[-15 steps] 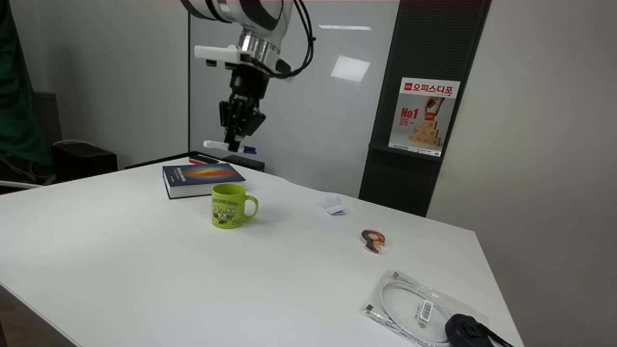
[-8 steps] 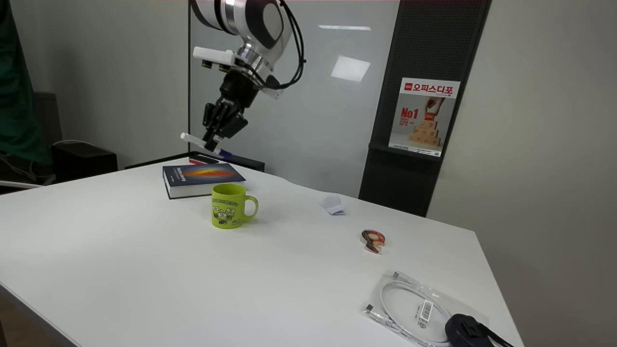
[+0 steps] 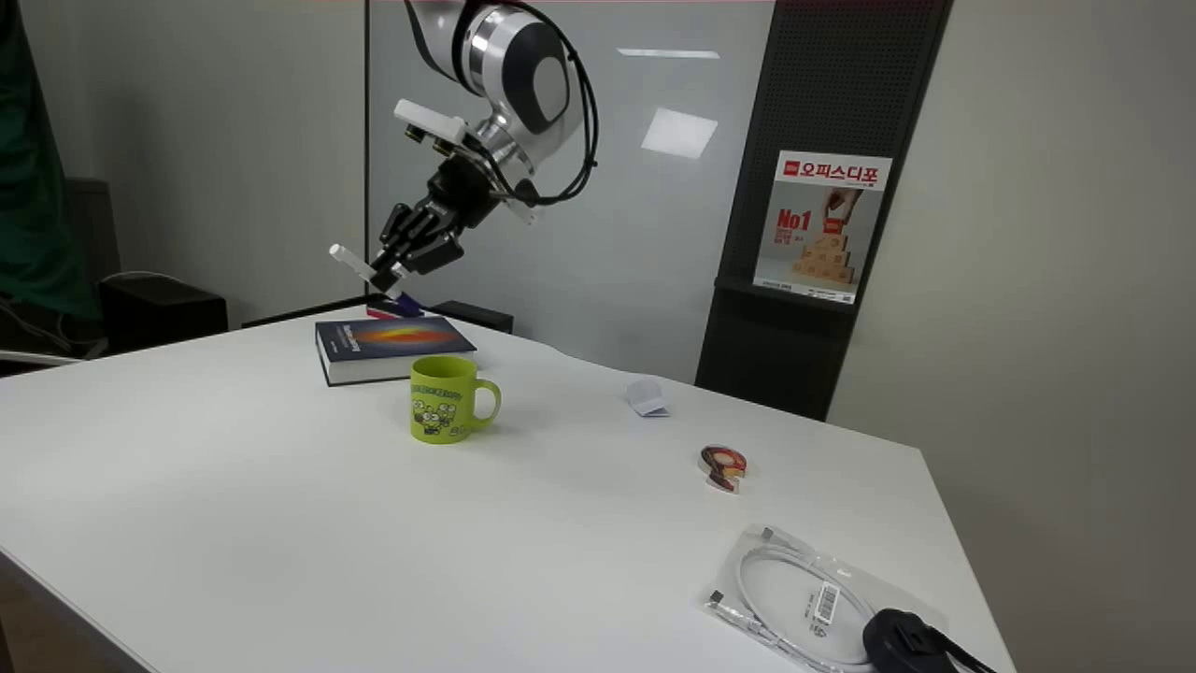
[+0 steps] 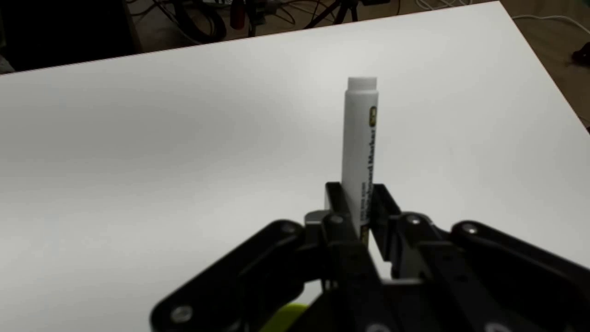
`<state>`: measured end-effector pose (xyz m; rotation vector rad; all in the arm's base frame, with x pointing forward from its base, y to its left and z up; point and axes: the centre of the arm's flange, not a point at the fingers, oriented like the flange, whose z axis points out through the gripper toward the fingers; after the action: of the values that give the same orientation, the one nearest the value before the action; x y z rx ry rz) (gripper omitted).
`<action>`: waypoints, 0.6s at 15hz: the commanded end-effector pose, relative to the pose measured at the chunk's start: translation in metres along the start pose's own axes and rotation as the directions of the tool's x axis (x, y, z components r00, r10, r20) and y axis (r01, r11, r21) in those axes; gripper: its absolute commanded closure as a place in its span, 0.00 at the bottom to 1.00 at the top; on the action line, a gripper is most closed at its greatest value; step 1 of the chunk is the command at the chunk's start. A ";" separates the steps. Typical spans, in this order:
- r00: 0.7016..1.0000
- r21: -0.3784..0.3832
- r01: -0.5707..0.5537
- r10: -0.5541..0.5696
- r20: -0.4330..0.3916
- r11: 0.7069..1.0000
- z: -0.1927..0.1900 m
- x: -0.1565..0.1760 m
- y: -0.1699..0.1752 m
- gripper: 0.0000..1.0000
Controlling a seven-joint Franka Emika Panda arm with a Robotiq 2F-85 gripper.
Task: Put the marker in the green cup
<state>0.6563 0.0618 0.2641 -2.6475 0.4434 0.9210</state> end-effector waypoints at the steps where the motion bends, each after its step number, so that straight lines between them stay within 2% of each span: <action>1: 1.000 0.010 -0.010 0.010 0.002 1.000 0.001 -0.004 0.007 0.95; 9: 0.993 0.103 -0.062 0.052 0.103 0.993 0.008 0.018 0.041 0.95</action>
<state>0.6471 0.0333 0.2435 -2.5517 0.5074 0.9845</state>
